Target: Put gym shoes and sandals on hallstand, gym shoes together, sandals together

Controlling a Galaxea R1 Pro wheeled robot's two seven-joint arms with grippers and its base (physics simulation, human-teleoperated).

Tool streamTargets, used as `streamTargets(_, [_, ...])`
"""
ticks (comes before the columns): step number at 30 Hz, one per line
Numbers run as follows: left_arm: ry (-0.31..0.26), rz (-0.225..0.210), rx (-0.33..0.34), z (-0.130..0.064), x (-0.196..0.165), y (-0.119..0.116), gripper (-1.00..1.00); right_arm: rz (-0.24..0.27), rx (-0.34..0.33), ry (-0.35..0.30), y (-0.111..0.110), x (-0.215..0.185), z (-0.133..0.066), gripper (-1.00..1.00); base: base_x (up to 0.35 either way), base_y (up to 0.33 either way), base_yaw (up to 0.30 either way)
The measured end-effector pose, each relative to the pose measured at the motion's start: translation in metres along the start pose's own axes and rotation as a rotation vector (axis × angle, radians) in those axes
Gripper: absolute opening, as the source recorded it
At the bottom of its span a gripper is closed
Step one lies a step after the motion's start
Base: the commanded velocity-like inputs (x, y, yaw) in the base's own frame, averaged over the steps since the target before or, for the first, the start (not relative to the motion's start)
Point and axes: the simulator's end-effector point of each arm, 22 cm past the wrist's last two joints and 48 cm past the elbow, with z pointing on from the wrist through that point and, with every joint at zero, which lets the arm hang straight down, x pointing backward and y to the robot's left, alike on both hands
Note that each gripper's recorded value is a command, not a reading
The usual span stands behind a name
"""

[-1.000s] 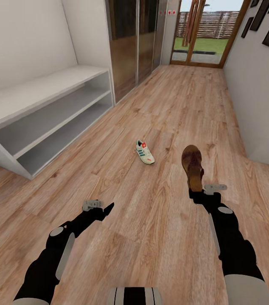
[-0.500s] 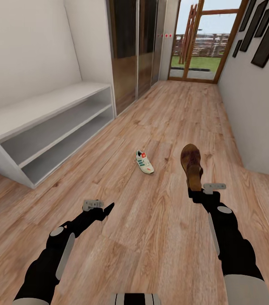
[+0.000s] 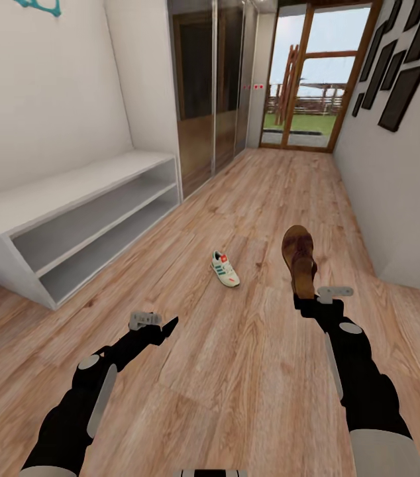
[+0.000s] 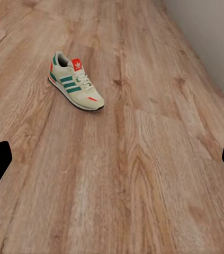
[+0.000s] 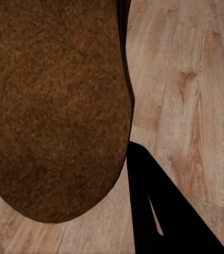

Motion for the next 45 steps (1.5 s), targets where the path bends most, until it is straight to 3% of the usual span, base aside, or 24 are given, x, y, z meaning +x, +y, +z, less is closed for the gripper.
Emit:
streamTargets(19, [-0.086, 0.044, 0.014, -0.019, -0.06, -0.02, 1.0, 0.014, 0.005, -0.095, -0.008, -0.062, -0.032, -1.0, 0.0, 0.0, 0.0])
streamTargets(34, [-0.095, 0.049, 0.016, -0.021, -0.065, -0.022, 1.0, 0.015, 0.005, -0.105, -0.009, -0.067, -0.035, -1.0, 0.007, 0.0, 0.0])
streamTargets(45, [-0.096, 0.049, 0.016, -0.021, -0.066, -0.022, 1.0, 0.015, 0.005, -0.105, -0.009, -0.068, -0.036, -1.0, 0.279, 0.0, -0.007])
